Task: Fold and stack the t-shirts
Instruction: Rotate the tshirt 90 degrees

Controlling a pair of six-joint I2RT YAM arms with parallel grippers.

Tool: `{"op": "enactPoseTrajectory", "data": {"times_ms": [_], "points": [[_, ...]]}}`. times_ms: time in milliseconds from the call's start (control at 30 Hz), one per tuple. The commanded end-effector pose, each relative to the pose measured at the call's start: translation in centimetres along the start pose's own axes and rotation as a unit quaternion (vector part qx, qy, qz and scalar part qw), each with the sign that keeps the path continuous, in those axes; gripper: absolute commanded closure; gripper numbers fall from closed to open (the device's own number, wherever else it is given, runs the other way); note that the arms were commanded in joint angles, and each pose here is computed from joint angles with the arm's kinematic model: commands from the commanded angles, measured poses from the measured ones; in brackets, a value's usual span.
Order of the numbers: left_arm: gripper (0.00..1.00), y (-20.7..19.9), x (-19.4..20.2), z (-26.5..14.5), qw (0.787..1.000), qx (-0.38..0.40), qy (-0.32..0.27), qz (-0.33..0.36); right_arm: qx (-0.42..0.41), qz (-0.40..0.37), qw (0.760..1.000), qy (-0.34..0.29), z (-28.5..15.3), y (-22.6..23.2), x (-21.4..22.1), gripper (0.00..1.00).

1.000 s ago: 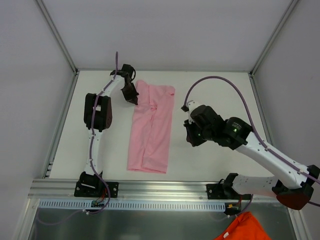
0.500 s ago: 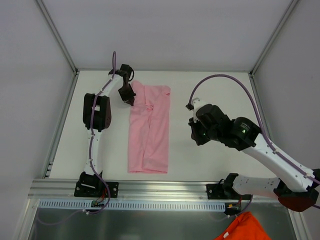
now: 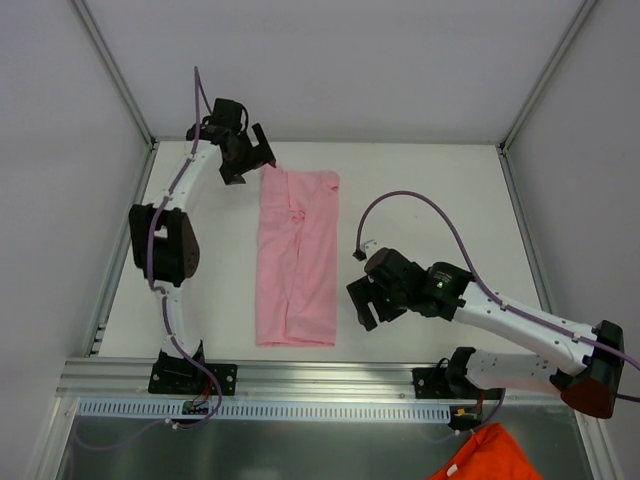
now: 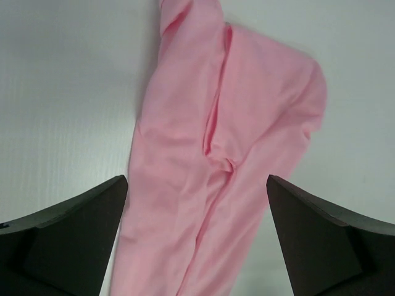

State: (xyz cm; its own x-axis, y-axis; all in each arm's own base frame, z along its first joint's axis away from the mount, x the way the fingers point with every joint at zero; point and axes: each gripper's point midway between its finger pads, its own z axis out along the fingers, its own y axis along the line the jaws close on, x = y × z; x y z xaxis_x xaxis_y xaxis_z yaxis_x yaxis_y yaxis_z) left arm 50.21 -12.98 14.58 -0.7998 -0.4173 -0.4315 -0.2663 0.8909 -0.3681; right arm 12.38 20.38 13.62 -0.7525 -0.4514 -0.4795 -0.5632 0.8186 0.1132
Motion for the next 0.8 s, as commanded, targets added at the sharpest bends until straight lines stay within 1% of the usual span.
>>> {"op": "enactPoseTrajectory", "data": {"times_ms": [0, 33, 67, 100, 133, 167, 200, 233, 267, 300, 333, 367, 400, 433, 467, 500, 533, 567, 600, 633, 667, 700, 733, 767], "points": [[0.01, -0.6, 0.5, -8.2, 0.998, 0.038, -0.04, -0.029, 0.002, 0.02, 0.997, -0.07, -0.5, -0.2, -1.7, 0.1], [0.01, 1.2, 3.9, -7.1, 0.998, 0.019, -0.006, -0.052, 0.002, 0.027, 0.997, -0.079, -0.7, -0.4, -1.6, 0.01], [0.01, 1.0, 4.2, -9.7, 0.997, 0.042, -0.029, -0.058, 0.005, 0.028, 0.997, -0.074, -0.3, -0.6, -1.0, 0.0], [0.01, 1.4, 5.4, -10.3, 0.996, 0.048, -0.025, -0.064, 0.003, 0.03, 0.997, -0.077, -0.2, -0.6, -0.9, 0.0], [0.01, 2.3, 8.2, -11.1, 0.995, 0.058, -0.012, -0.075, -0.004, 0.033, 0.996, -0.079, -0.2, -0.5, -0.7, 0.0], [0.01, 2.6, 9.7, -11.3, 0.995, 0.069, -0.006, -0.073, -0.007, 0.034, 0.996, -0.076, 0.3, -0.5, -0.2, 0.0], [0.01, 4.0, 12.8, -10.7, 0.995, 0.063, 0.024, -0.072, -0.013, 0.038, 0.996, -0.074, 0.6, -0.4, 0.2, 0.0], [0.01, 4.6, 13.9, -11.1, 0.995, 0.061, 0.025, -0.073, -0.019, 0.047, 0.996, -0.074, 0.8, -0.2, 0.5, 0.0], [0.01, 4.5, 14.4, -12.8, 0.994, 0.082, 0.006, -0.071, -0.027, 0.056, 0.995, -0.076, 1.2, 0.0, 0.5, 0.0], [0.01, 5.6, 17.0, -12.4, 0.993, 0.086, 0.03, -0.073, -0.038, 0.064, 0.996, -0.058, 2.1, 0.3, 1.5, 0.0], [0.01, 5.4, 17.6, -13.9, 0.991, 0.112, 0.019, -0.067, -0.048, 0.071, 0.995, -0.047, 2.6, 0.8, 2.0, 0.11], [0.01, 5.7, 18.6, -14.0, 0.99, 0.12, 0.025, -0.065, -0.063, 0.09, 0.992, -0.055, 3.0, 1.4, 1.4, 0.25], [0.01, 6.7, 20.4, -13.6, 0.99, 0.118, 0.041, -0.061, -0.074, 0.098, 0.991, -0.05, 3.6, 1.8, 1.7, 0.39], [0.05, 6.9, 21.1, -14.3, 0.99, 0.128, 0.036, -0.056, -0.084, 0.105, 0.99, -0.047, 3.7, 2.3, 1.6, 0.66], [0.12, 7.4, 21.9, -14.2, 0.99, 0.126, 0.043, -0.055, -0.082, 0.113, 0.989, -0.041, 4.3, 2.5, 1.6, 0.79], [0.17, 8.4, 23.4, -13.8, 0.99, 0.117, 0.059, -0.056, -0.079, 0.114, 0.989, -0.042, 4.3, 2.6, 1.0, 0.84], [0.39, 8.6, 23.9, -14.1, 0.989, 0.122, 0.06, -0.054, -0.076, 0.115, 0.99, -0.036, 4.4, 2.6, 1.0, 0.89], [0.66, 8.9, 24.5, -14.1, 0.989, 0.121, 0.065, -0.056, -0.072, 0.116, 0.99, -0.03, 4.6, 2.6, 0.9, 0.94], [0.81, 9.4, 25.5, -13.8, 0.988, 0.116, 0.077, -0.061, -0.073, 0.116, 0.99, -0.033, 4.5, 2.7, 0.6, 0.95], [0.85, 9.4, 25.8, -13.8, 0.987, 0.123, 0.079, -0.062, -0.077, 0.116, 0.99, -0.037, 4.2, 2.9, 0.1, 0.89], [0.82, 9.2, 26.3, -13.9, 0.985, 0.132, 0.089, -0.064, -0.076, 0.118, 0.989, -0.039, 4.2, 2.8, -0.1, 0.67], [0.74, 9.4, 27.3, -13.6, 0.983, 0.137, 0.104, -0.07, -0.075, 0.118, 0.989, -0.039, 4.3, 2.7, -0.3, 0.53], [0.61, 8.7, 27.3, -13.5, 0.979, 0.162, 0.105, -0.067, -0.086, 0.117, 0.989, -0.034, 4.2, 3.2, -0.3, 0.41], [0.33, 8.3, 28.1, -13.6, 0.973, 0.18, 0.127, -0.07, -0.09, 0.122, 0.988, -0.034, 4.3, 3.1, -0.6, 0.39]]}}
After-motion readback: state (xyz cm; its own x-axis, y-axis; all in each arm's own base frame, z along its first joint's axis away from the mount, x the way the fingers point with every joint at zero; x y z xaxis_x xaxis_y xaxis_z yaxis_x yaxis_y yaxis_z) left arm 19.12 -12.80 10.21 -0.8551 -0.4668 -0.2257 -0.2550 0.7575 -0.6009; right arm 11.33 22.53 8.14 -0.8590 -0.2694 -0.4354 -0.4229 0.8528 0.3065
